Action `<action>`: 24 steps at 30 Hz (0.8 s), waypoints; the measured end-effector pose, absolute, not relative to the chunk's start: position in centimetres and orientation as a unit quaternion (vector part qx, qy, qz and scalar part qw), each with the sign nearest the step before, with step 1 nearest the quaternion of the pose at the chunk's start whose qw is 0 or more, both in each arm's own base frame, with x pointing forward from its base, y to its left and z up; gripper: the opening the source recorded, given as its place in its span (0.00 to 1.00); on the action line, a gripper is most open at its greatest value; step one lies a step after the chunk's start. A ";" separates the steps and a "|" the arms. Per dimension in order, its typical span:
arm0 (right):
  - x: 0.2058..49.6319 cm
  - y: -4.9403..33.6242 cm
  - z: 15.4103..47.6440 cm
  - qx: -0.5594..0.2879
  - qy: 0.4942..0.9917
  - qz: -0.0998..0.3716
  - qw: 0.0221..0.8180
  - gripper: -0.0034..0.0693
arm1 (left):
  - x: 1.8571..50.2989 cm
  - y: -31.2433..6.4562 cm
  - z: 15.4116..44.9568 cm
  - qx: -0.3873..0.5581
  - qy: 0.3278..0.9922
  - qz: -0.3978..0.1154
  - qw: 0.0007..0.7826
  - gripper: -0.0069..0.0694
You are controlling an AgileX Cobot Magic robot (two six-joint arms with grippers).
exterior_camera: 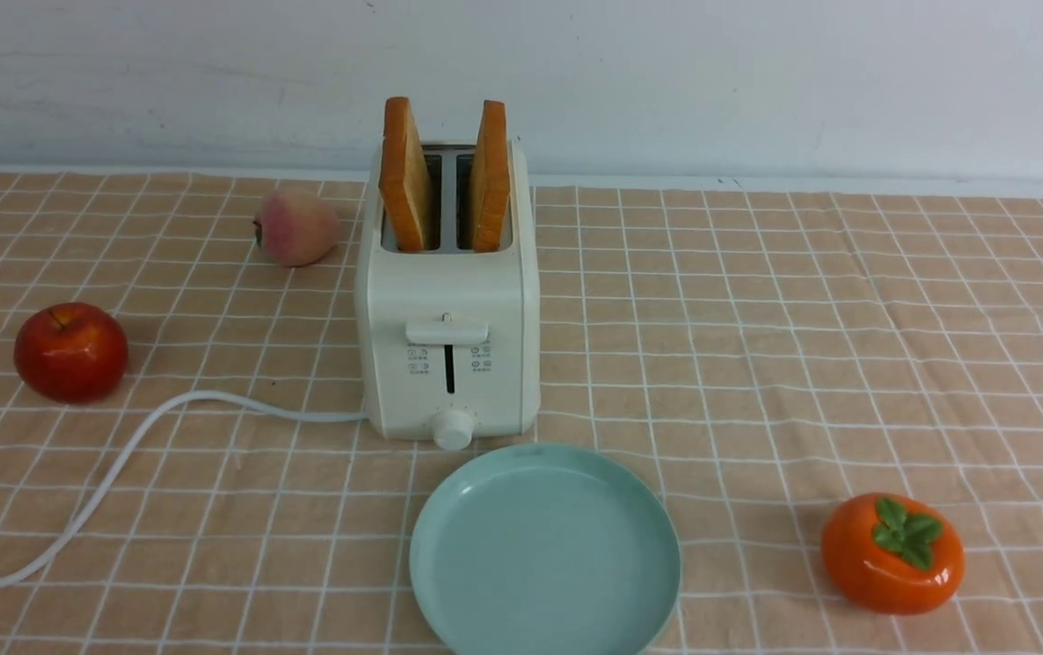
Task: Take toasted bread from bread machine on light coffee tablecloth place on plate.
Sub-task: 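Grasp the toast slice in the toaster and pull it up out of the slot with the right gripper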
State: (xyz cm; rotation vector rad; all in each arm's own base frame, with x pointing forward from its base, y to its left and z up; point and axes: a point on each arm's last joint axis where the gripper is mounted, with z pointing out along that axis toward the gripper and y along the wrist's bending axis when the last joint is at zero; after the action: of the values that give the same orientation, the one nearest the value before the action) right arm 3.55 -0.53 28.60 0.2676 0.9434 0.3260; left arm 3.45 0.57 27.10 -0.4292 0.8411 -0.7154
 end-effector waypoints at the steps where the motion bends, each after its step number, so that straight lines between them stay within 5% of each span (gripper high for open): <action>1: 3.4 -0.5 29.3 0.129 0.447 0.161 0.871 0.38 | 3.3 0.5 27.7 -0.198 0.393 -0.338 0.832 0.40; 6: 4.0 -0.4 40.9 0.145 0.451 0.206 0.856 0.38 | 1.8 0.0 38.3 -0.164 0.406 -0.322 0.839 0.40; 8: 4.9 -0.4 42.5 0.150 0.470 0.207 0.845 0.38 | 1.8 0.0 40.2 -0.168 0.419 -0.319 0.833 0.40; 12: 8.9 -0.4 48.2 0.163 0.574 0.187 0.781 0.38 | 4.8 0.1 45.9 -0.207 0.532 -0.284 0.771 0.40; 17: 15.1 -0.9 47.0 0.188 0.732 0.121 0.644 0.38 | 10.7 0.5 45.2 -0.266 0.694 -0.209 0.635 0.40; 24: 18.3 -0.4 43.8 0.181 0.812 0.096 0.546 0.38 | 14.4 0.2 41.2 -0.253 0.794 -0.132 0.536 0.40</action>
State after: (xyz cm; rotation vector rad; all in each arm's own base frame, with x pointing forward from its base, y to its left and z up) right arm 18.28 -0.39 43.77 0.4293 1.9259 0.2265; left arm 14.44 0.17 41.21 -0.6024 1.8915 -0.3151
